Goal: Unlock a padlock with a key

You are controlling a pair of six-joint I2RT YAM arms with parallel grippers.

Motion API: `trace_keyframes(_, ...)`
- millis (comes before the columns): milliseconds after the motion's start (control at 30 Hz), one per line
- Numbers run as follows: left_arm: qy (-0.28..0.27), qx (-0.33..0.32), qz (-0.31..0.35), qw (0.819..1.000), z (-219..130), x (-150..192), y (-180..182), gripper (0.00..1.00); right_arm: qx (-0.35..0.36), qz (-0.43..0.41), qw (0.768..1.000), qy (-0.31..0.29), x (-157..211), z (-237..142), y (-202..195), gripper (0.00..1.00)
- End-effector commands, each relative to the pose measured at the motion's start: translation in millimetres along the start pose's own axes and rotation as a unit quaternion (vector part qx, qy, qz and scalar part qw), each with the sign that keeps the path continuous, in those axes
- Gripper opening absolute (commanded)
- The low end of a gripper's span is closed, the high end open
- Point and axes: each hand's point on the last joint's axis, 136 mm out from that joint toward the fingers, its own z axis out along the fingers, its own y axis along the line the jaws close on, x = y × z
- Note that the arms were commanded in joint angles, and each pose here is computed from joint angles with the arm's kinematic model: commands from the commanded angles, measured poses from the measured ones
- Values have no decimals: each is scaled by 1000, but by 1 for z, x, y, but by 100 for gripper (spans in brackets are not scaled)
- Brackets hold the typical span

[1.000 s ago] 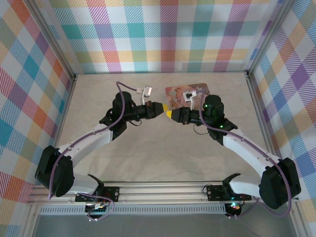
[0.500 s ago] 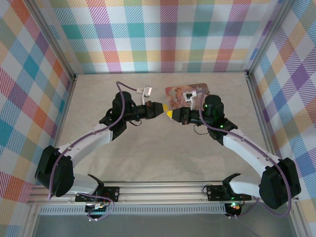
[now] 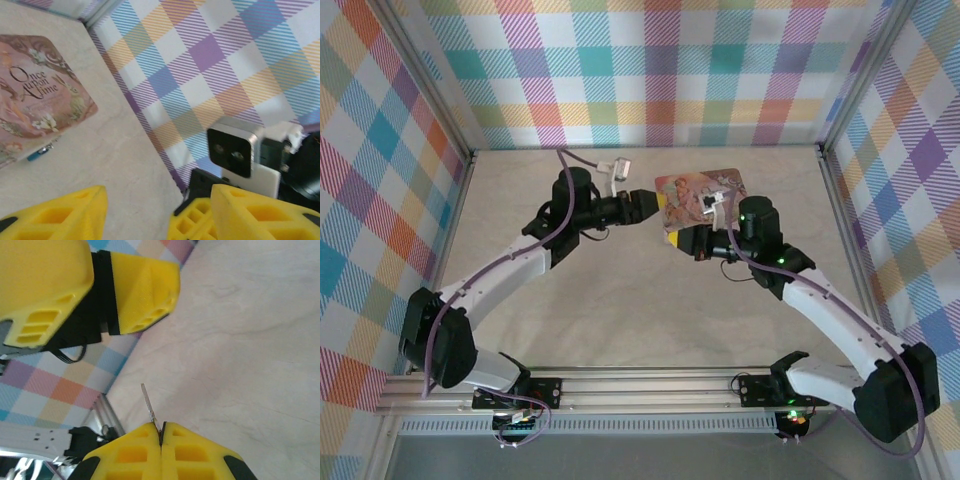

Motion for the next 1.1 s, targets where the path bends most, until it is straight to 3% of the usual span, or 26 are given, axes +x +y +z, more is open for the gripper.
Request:
trace_keyframes(0,11,-76,30,997,8,-2,33,60,114,-12,993,-9,-4,-22,-30,2)
trace_keyframes(200,70,-150,55,985,42,11,73,63,325,8,946,-19,-1,-70,-87,2)
trace_keyframes(367,133,-194,68,970,75,27,96,63,409,25,912,-33,4,-100,-110,3)
trace_keyframes(733,235,-251,106,933,129,62,133,61,432,36,901,-29,11,-109,-120,3)
trace_keyframes(1067,279,-283,123,909,130,80,153,61,429,40,902,-25,10,-105,-121,3)
